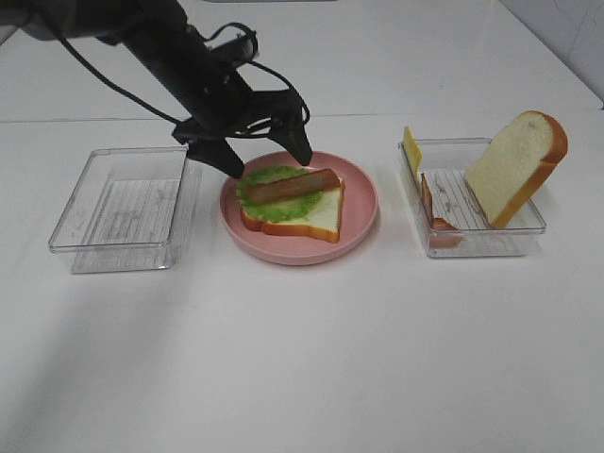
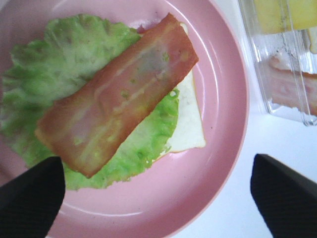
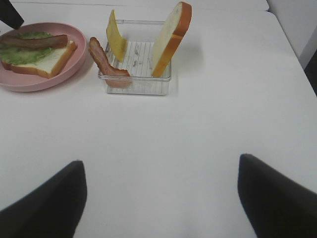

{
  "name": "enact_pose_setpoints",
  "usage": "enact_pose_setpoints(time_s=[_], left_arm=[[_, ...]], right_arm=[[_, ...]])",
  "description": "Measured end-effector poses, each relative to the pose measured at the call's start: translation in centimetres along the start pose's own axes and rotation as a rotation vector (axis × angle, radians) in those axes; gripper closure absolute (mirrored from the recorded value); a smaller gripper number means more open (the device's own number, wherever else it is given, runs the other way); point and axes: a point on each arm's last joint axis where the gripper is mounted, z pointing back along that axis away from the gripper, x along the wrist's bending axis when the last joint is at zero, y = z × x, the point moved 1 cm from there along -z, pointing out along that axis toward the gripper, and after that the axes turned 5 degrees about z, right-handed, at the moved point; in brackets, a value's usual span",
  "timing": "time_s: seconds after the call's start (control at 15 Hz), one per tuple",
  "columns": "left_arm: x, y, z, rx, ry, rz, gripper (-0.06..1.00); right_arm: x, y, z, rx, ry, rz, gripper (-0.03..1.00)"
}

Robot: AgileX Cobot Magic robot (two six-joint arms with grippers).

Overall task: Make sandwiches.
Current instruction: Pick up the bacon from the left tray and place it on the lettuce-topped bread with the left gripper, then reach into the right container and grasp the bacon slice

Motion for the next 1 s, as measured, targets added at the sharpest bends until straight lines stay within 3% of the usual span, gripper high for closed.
enact_pose_setpoints(time_s=[0.13,0.4,0.6,0.8,1.0], left_arm=[[-1.3,0.0,3.5,-0.013,-0.049,-0.047,-0.03],[-3.4,1.1,10.8,-0.04,-0.167,-0.039,-0.03],[-4.7,2.0,15.6,-0.129,-0.232,-0.034,-0.03],[-5.7,5.1,20.3,-0.19,-0.269,-0.045,-0.03],[-5.5,10.5,23.4,-0.185,-0.302,-0.048,-0.03]], right_arm=[[0.0,0.0,0.0,0.0,0.0,0.0,0.18],[0.0,0.0,0.0,0.0,0.0,0.0,0.18],[0.0,0.0,0.0,0.0,0.0,0.0,0.18],[0.0,0.0,0.0,0.0,0.0,0.0,0.18],[0.0,0.0,0.0,0.0,0.0,0.0,0.18]])
